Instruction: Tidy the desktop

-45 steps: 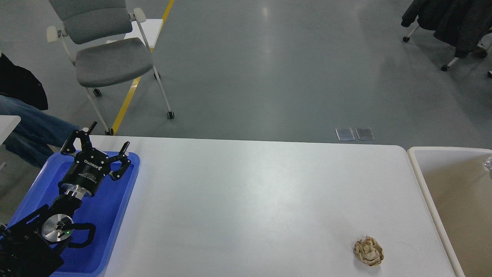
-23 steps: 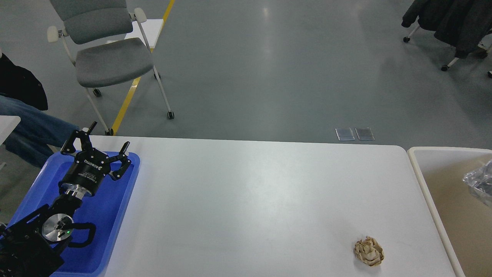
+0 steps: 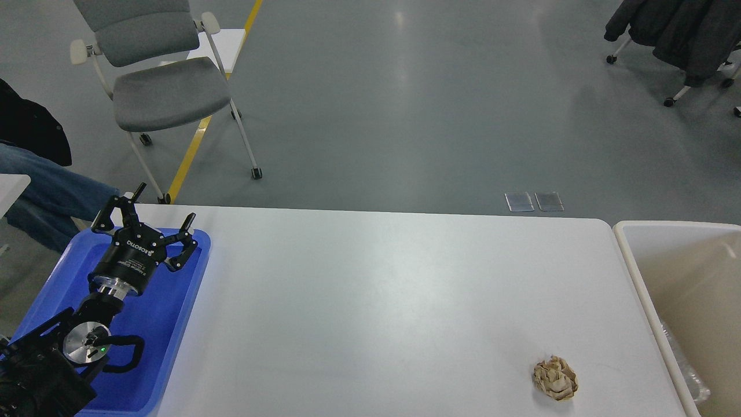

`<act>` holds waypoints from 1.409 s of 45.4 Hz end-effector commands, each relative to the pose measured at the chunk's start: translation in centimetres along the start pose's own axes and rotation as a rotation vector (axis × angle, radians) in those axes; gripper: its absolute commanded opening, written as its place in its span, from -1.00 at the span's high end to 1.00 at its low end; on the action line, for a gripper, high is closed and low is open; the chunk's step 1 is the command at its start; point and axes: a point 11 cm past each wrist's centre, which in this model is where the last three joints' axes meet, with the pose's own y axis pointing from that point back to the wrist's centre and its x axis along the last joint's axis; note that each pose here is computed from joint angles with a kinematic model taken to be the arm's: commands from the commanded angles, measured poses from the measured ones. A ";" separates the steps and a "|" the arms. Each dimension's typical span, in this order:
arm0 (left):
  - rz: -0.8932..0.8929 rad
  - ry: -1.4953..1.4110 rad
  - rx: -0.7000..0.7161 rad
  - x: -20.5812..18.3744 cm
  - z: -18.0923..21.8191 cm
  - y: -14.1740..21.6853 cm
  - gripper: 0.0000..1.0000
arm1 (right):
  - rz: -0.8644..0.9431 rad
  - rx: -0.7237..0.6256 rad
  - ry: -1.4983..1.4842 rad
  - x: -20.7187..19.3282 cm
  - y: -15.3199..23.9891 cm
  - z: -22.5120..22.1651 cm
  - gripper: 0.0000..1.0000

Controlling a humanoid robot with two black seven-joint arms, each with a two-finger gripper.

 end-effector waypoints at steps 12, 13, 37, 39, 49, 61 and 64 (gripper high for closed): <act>-0.002 0.000 -0.001 -0.1 0.0 -0.1 -0.98 | 0.050 0.141 -0.113 7.2 5.4 -2.8 -1.00; -0.002 0.000 -0.001 -0.1 0.0 -0.1 -0.98 | 0.042 0.159 -0.125 7.4 5.9 -3.1 -1.00; -0.001 0.000 0.000 0.0 0.0 0.0 -0.98 | 0.142 0.571 -0.170 15.4 15.5 -16.4 -1.00; -0.001 0.000 0.000 0.0 0.0 0.0 -0.98 | 0.146 0.608 -0.159 15.6 16.4 -18.2 -1.00; -0.002 0.002 0.000 -0.1 0.0 -0.1 -0.98 | 0.120 0.643 0.011 13.8 17.4 -24.2 -1.00; -0.002 0.002 0.000 -0.1 0.0 -0.1 -0.98 | 0.030 0.565 0.396 8.4 19.3 -30.9 -1.00; -0.002 0.000 -0.001 -0.1 0.0 -0.1 -0.98 | -0.051 0.560 0.480 6.3 20.6 -32.0 -1.00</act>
